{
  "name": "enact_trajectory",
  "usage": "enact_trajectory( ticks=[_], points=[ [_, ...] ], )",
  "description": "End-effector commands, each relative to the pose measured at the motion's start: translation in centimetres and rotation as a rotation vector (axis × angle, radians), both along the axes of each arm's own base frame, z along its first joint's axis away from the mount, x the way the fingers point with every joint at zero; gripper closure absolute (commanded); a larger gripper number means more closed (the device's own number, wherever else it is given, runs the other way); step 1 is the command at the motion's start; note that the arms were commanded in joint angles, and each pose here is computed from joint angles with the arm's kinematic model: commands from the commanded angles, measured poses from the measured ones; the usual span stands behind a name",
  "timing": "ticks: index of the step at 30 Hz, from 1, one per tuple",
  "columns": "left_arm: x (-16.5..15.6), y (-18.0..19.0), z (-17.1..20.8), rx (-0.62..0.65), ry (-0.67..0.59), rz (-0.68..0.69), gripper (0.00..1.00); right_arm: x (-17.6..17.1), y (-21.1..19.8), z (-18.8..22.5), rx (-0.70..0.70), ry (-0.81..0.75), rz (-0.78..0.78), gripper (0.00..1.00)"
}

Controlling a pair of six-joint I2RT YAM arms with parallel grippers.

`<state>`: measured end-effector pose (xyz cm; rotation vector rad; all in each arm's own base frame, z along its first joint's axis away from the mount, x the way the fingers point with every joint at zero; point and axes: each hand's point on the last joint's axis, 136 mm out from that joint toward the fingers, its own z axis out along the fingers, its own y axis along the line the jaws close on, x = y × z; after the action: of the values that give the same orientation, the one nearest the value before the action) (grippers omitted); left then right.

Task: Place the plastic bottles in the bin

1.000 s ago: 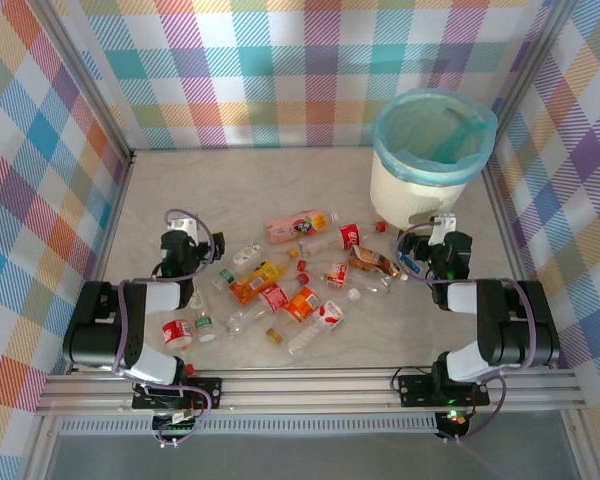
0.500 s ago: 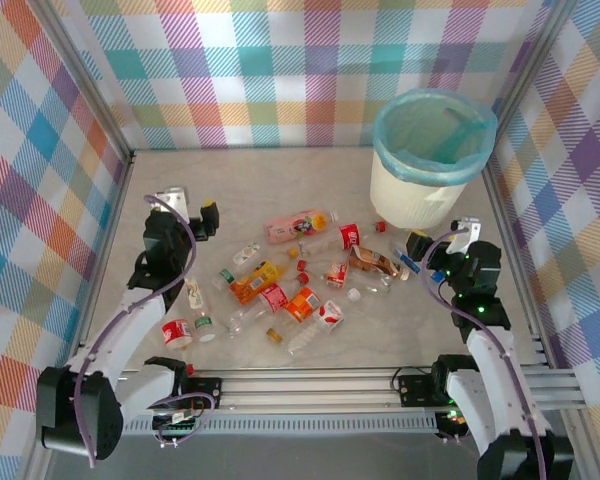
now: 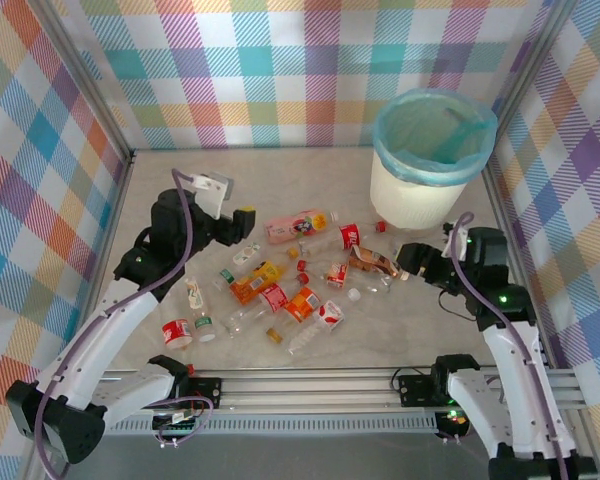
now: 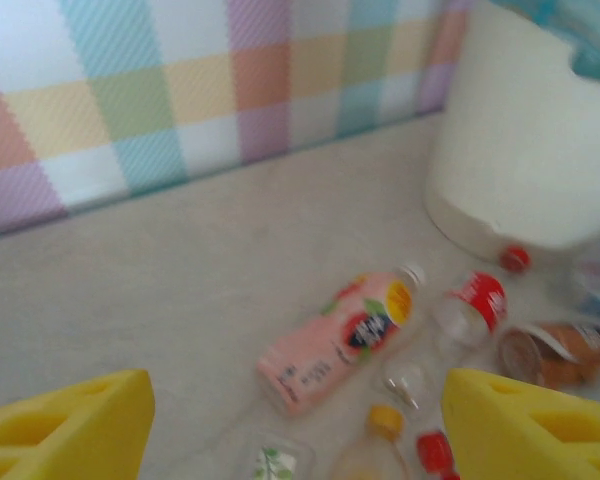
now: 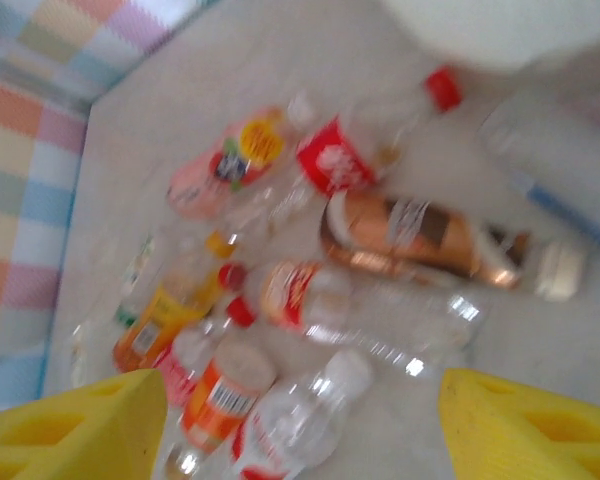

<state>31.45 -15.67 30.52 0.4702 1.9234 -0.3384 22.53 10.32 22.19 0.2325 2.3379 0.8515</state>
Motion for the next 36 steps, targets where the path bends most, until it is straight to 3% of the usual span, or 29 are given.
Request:
enact_trajectory(
  ticks=[1,6,11,16,20,28,36],
  points=[
    [-1.7,-1.1,-3.0,0.087,0.119,-0.1,0.25,-0.7,2.7,0.5,0.022,0.117,0.028,0.28],
    [-0.8,-1.2,-5.9,0.18,0.155,-0.119,0.24,3.4,7.5,0.4,-0.13,0.217,0.075,0.29],
    [1.4,-1.0,-7.9,0.288,0.139,-0.103,0.23,10.3,11.6,-0.8,-0.144,0.246,0.05,0.33],
    [2.9,-3.5,-8.5,0.292,0.051,-0.219,0.24,15.5,14.4,-4.3,-0.196,0.321,0.044,0.33],
    [4.7,-4.2,-10.5,0.351,0.063,-0.245,0.24,18.8,15.2,-6.9,-0.236,0.326,0.001,0.34],
    [7.3,-5.8,-14.1,0.403,0.093,-0.293,0.24,22.4,14.0,-10.7,-0.353,0.342,-0.064,0.35],
    [9.3,-6.7,-16.7,0.411,0.136,-0.297,0.24,23.6,13.9,-13.8,-0.334,0.414,-0.06,0.34]
  ],
)
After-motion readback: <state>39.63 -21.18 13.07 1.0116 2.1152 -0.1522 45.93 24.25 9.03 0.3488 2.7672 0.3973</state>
